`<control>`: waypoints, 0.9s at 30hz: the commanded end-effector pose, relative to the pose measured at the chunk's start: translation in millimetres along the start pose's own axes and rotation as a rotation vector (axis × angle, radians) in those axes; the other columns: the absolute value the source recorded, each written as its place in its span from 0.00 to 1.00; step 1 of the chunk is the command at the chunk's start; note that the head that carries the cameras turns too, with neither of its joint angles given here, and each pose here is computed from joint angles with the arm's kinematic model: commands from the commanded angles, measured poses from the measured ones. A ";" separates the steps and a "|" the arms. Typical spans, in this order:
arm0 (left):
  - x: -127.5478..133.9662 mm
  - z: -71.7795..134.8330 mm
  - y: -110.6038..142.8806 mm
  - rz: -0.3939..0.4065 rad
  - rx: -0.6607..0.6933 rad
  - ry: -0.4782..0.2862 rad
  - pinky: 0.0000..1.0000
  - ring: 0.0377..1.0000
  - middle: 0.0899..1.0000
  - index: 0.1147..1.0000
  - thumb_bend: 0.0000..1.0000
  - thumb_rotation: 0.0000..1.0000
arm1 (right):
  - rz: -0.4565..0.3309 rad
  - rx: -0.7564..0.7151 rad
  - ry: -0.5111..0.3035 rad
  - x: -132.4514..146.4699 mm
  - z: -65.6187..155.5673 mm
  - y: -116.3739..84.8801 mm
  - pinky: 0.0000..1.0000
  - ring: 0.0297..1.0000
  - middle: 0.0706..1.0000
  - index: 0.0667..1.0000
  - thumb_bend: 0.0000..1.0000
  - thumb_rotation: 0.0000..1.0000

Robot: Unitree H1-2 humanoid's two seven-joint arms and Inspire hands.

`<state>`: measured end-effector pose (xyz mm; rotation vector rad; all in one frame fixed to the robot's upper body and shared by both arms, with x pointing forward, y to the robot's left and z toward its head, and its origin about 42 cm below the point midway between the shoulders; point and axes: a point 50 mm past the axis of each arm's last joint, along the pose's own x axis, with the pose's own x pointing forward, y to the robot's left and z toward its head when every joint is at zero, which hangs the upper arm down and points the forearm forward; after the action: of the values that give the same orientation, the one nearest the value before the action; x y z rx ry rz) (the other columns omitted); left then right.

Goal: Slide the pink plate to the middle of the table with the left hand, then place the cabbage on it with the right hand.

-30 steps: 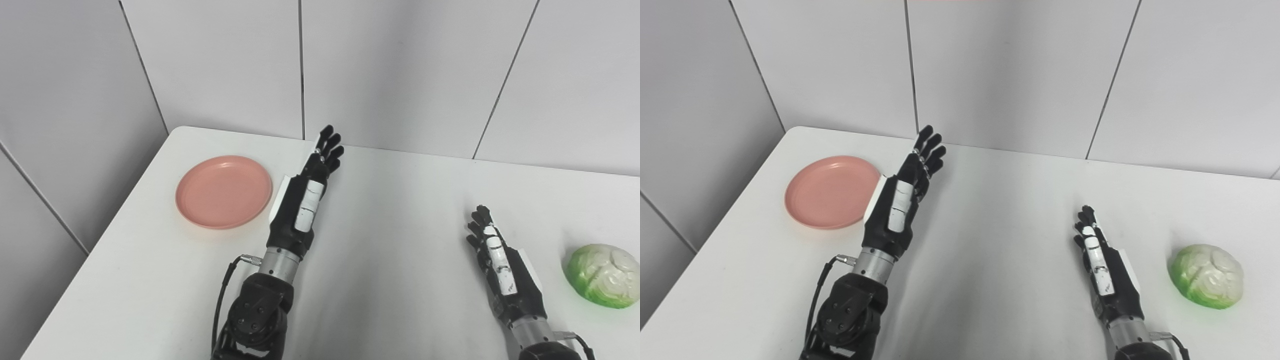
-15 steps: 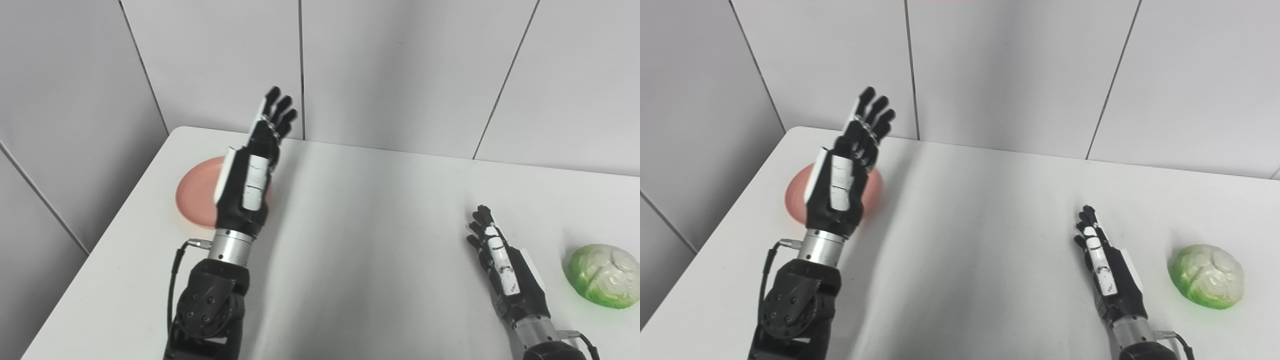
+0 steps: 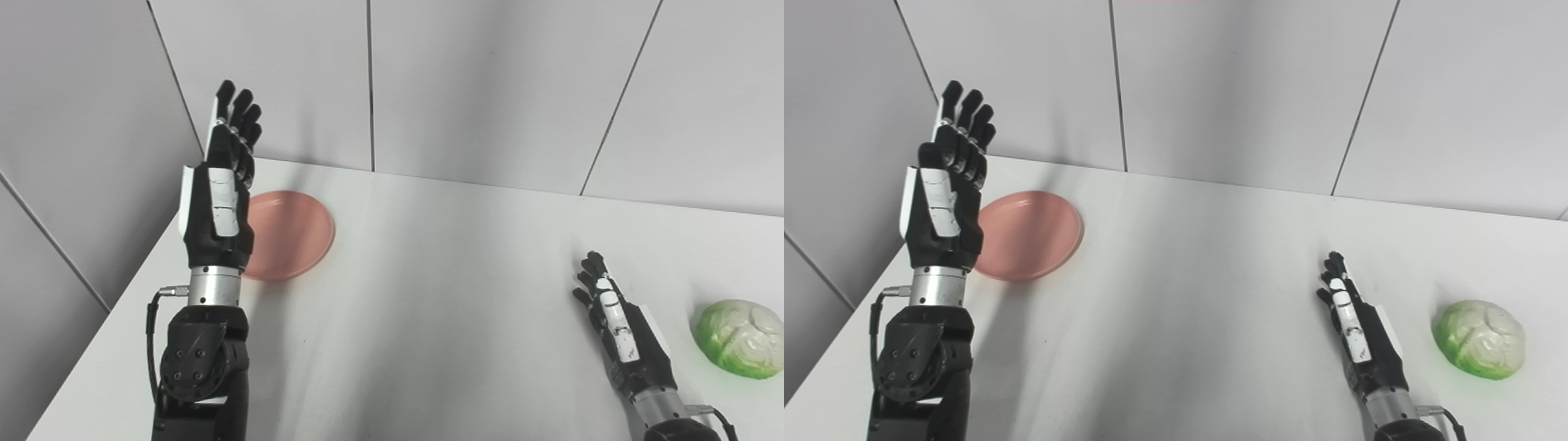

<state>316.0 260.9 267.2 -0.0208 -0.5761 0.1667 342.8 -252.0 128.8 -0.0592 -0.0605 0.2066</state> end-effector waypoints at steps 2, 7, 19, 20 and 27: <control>13.7 7.4 13.5 0.023 0.018 -0.087 0.98 0.97 0.98 0.99 0.84 1.00 | -0.006 -0.008 0.024 0.0 -0.8 -5.3 1.00 1.00 1.00 1.00 0.10 1.00; 16.0 -3.1 36.2 0.073 0.035 -0.072 0.98 0.96 0.97 0.98 0.86 0.99 | -0.014 0.004 0.037 -1.0 2.5 -3.3 1.00 1.00 1.00 1.00 0.08 1.00; 20.1 -26.7 70.5 0.197 0.026 -0.005 0.95 0.96 0.96 0.95 0.87 1.00 | -0.008 0.021 0.031 1.1 2.8 -2.6 1.00 1.00 1.00 1.00 0.06 1.00; 20.4 -29.8 72.8 0.205 0.023 0.006 0.95 0.96 0.96 0.96 0.87 1.00 | 0.004 0.033 0.028 1.6 2.5 -3.1 1.00 1.00 1.00 1.00 0.06 1.00; 18.9 -53.1 85.1 0.250 0.015 0.082 0.98 0.98 0.99 0.98 0.86 1.00 | -0.005 0.031 0.032 0.3 3.3 -3.0 1.00 1.00 1.00 1.00 0.05 1.00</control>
<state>340.9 340.4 209.4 -0.0956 -0.4080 0.3966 343.4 -252.5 131.7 -0.0290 -0.0437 0.2021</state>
